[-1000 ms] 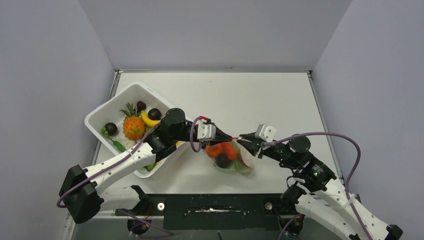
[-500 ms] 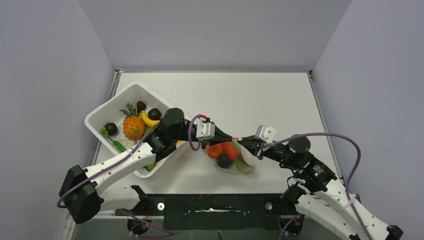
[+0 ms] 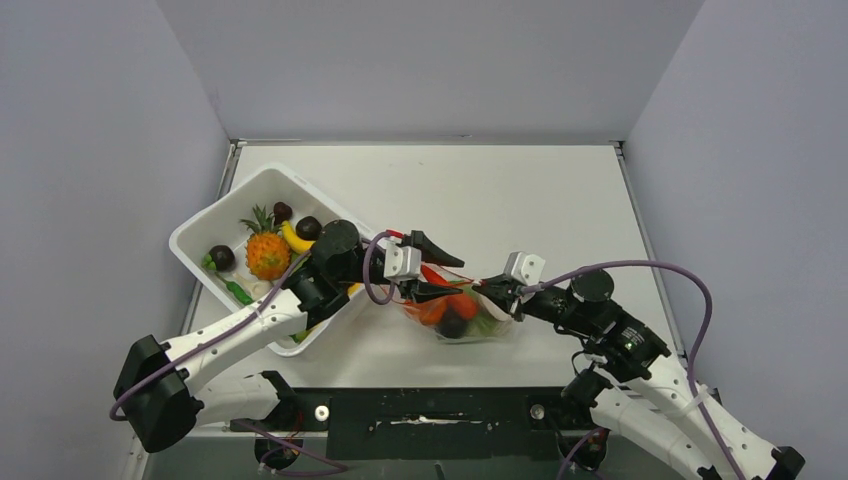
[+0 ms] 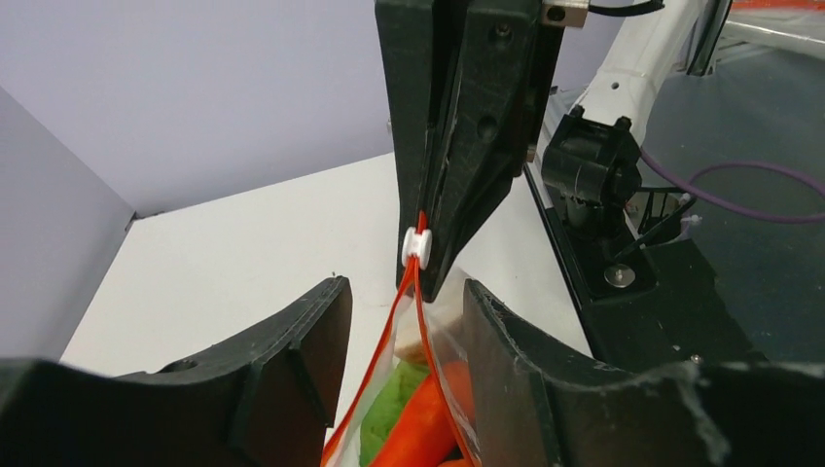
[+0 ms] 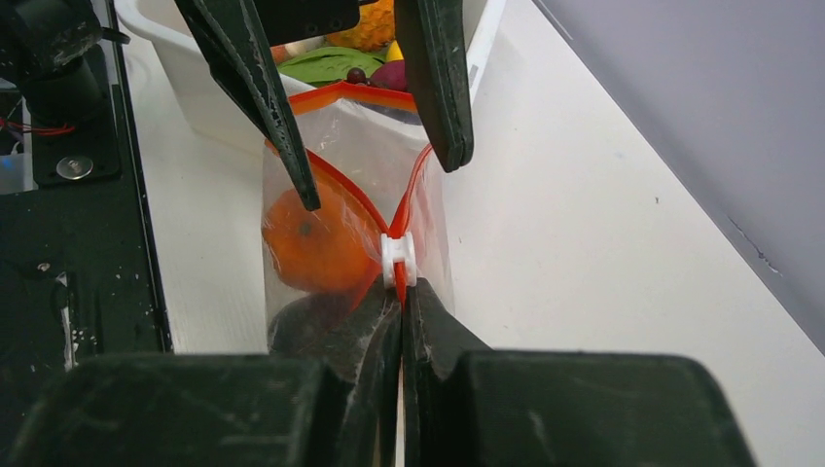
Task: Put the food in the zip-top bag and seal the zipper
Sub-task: Zip the zipper food storage bag at the center of the board.
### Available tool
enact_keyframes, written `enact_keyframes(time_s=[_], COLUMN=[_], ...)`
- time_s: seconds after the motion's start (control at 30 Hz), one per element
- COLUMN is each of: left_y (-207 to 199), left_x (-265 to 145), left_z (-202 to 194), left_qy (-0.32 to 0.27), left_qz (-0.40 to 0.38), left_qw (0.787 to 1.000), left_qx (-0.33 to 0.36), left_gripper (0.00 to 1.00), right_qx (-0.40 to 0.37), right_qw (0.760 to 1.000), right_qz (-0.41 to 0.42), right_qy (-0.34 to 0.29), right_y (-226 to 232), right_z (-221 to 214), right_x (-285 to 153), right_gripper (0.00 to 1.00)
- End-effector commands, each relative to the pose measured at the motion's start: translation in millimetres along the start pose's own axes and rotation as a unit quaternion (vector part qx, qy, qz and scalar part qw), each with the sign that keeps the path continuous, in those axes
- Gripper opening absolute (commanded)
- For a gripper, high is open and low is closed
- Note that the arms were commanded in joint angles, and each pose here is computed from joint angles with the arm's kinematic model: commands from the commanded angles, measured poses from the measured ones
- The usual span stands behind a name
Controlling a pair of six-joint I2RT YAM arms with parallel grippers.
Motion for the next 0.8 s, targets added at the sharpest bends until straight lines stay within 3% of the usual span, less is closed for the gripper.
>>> enact_keyframes(time_s=[0.0,0.63,0.77], left_y=[-7.6,-0.1,0.9], left_x=[3.8,18.7,20.5], left_z=[24.1,13.0,14.8], left_qy=[-0.044,-0.020,-0.019], left_qz=[-0.028,-0.049,-0.053], left_qw=[0.998,0.999,0.998], left_qx=[0.033,0.013,0.014], left_gripper=[0.45,0.41,0.32], right_qx=[-0.024,-0.006,-0.004], right_qw=[0.999,0.999,0.998], right_qz=[-0.009,0.011,0.014], right_qy=[-0.047,-0.052,-0.053], right_y=[-11.7,-10.2,-9.2], right_z=[21.5,21.8,20.5], right_x=[2.6,10.7,11.9], right_gripper=[0.00,0.00,0.00])
Point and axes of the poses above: each gripper's point midway between its finger pads, its own x axis out along the fingers, its own y axis along the line the jaws close on, z = x × y, the point moved 9 cm from there along -x, back along the fingers, and after that the axes turned 15 degrees about -x, right-handed, at the moved point
